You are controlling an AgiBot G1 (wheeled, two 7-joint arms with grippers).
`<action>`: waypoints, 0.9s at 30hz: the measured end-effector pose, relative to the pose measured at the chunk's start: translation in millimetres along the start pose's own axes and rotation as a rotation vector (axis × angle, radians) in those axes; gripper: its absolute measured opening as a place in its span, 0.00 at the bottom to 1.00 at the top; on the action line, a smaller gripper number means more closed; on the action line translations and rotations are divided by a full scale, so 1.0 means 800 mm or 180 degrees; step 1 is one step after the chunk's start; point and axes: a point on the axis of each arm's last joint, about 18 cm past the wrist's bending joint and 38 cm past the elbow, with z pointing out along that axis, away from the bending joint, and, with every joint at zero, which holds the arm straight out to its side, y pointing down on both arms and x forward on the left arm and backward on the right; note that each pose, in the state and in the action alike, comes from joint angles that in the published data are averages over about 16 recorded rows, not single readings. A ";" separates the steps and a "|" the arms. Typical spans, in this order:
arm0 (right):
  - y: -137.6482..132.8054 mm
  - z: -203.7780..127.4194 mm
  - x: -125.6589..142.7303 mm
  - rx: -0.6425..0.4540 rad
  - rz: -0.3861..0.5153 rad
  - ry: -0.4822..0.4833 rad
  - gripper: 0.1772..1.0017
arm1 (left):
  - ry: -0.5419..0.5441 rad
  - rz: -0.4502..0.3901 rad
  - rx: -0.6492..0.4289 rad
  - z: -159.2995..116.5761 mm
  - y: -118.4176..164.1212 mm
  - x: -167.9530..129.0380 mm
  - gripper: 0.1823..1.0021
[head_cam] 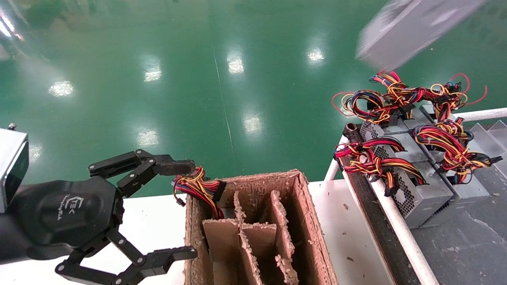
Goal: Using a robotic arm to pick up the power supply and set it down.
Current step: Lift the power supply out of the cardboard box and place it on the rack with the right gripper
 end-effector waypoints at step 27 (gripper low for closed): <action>0.118 -0.214 0.077 -0.1946 -0.0334 0.0258 0.09 | 0.0000 0.0000 0.0000 0.000 0.000 0.000 1.00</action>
